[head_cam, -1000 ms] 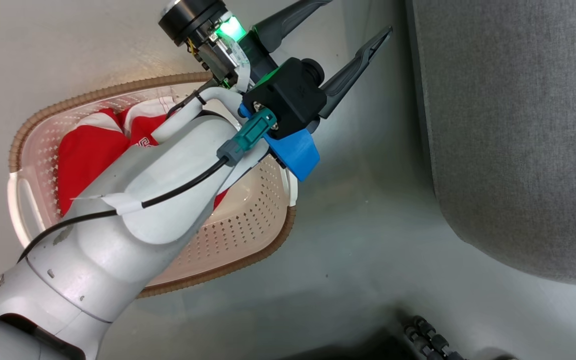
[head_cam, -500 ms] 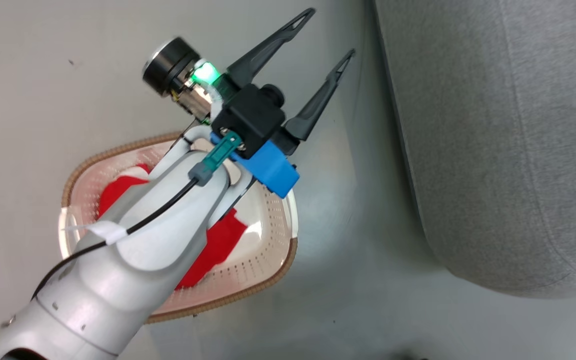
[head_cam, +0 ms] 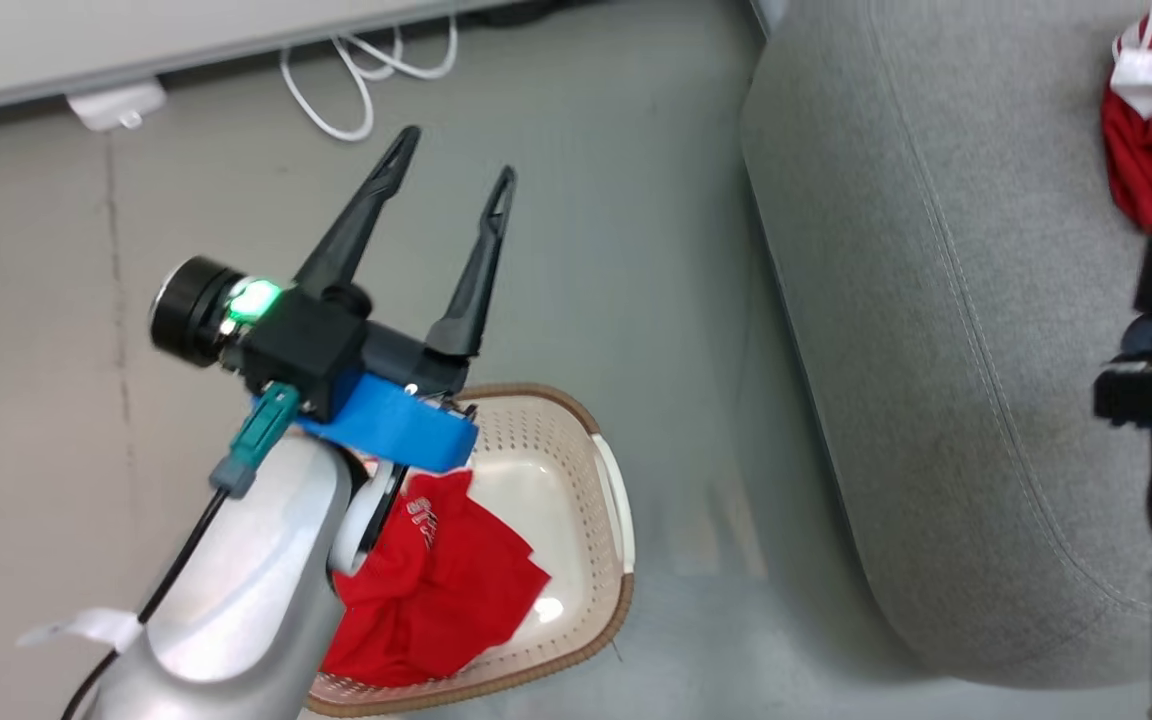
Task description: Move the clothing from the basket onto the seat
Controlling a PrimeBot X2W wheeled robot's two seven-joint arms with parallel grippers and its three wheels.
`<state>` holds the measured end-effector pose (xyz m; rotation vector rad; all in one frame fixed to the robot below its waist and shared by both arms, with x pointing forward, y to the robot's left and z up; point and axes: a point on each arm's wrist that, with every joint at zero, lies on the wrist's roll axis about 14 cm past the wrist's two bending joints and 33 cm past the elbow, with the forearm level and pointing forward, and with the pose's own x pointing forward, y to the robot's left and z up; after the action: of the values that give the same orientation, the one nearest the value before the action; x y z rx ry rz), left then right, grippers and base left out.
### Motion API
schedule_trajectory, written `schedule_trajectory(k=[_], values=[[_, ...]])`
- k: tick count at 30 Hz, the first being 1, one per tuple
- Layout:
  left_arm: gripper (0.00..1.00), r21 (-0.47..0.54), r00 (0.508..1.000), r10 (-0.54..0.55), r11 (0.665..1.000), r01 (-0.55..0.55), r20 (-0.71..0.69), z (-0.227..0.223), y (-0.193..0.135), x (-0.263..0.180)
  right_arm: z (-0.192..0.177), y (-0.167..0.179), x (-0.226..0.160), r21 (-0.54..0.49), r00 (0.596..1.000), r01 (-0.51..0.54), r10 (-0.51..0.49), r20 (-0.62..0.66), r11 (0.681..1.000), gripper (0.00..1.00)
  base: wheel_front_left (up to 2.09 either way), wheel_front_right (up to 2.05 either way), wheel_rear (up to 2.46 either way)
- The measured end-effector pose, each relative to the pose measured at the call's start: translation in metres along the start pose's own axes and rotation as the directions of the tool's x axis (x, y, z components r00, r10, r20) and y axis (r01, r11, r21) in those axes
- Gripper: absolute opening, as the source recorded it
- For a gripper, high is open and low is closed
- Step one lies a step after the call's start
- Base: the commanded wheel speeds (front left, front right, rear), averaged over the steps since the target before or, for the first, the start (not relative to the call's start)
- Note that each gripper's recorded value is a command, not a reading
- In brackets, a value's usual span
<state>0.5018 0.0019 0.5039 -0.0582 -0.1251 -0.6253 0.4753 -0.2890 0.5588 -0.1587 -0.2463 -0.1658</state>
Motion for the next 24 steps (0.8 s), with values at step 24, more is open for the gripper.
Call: schedule_trajectory(k=[24], values=[[1.0,0.009,0.879,0.474,0.88,-0.475,0.055,0.053,0.077,-0.161,0.017,0.115,-0.066,0.221,0.966,-0.251,0.259,-0.007,0.942,1.0,0.0,0.0,0.0]])
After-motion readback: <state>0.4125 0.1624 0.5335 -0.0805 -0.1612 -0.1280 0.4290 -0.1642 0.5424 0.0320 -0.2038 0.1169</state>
